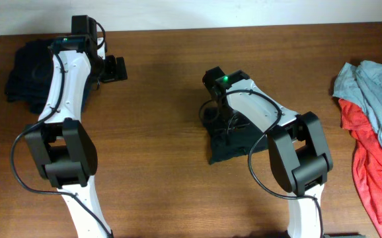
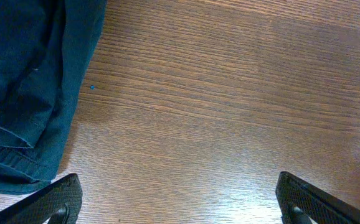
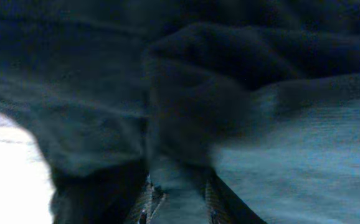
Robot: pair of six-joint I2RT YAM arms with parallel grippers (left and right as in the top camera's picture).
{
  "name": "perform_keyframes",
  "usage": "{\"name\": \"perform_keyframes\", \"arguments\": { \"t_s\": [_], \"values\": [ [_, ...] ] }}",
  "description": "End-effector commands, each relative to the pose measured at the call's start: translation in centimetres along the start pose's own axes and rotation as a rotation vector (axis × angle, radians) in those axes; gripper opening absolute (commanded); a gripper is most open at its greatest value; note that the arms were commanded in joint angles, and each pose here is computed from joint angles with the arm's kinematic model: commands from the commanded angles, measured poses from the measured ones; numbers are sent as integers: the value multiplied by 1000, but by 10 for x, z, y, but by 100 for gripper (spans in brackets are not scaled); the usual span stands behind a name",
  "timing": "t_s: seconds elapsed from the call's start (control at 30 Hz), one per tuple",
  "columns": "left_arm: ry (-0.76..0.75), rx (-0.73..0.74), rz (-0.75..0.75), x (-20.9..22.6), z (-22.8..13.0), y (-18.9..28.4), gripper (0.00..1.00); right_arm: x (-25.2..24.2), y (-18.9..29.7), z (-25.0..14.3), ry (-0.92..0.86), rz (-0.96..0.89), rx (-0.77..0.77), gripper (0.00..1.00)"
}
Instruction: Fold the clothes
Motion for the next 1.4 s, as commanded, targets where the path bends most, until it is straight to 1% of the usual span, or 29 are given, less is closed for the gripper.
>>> {"name": "perform_keyframes", "arguments": {
  "t_s": [0.0,0.3,0.5,1.1,1.37],
  "values": [
    [12,-15,-9,-1,2,7,99,8,-1,-4,-14,50,28,34],
    [12,-15,-9,-1,2,7,99,8,-2,6,-46,52,-14,34],
    [12,-15,-9,-1,2,7,99,-2,-2,10,-51,-18,-45,34],
    [12,-15,-9,-1,2,7,99,-2,-2,9,-65,-21,-42,34],
    [12,-15,-9,-1,2,7,99,-4,-22,0,-71,-28,-23,34]
  ]
}}
Point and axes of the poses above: each gripper's point midway between its finger pads, its own y axis back along the fingers, its own x axis along the line the jaws close on, z = x × y, the point moved 3 cm from there along y, back along the fingers, and after that the axes turned 4 degrees about -y, right-handed, at the moved point
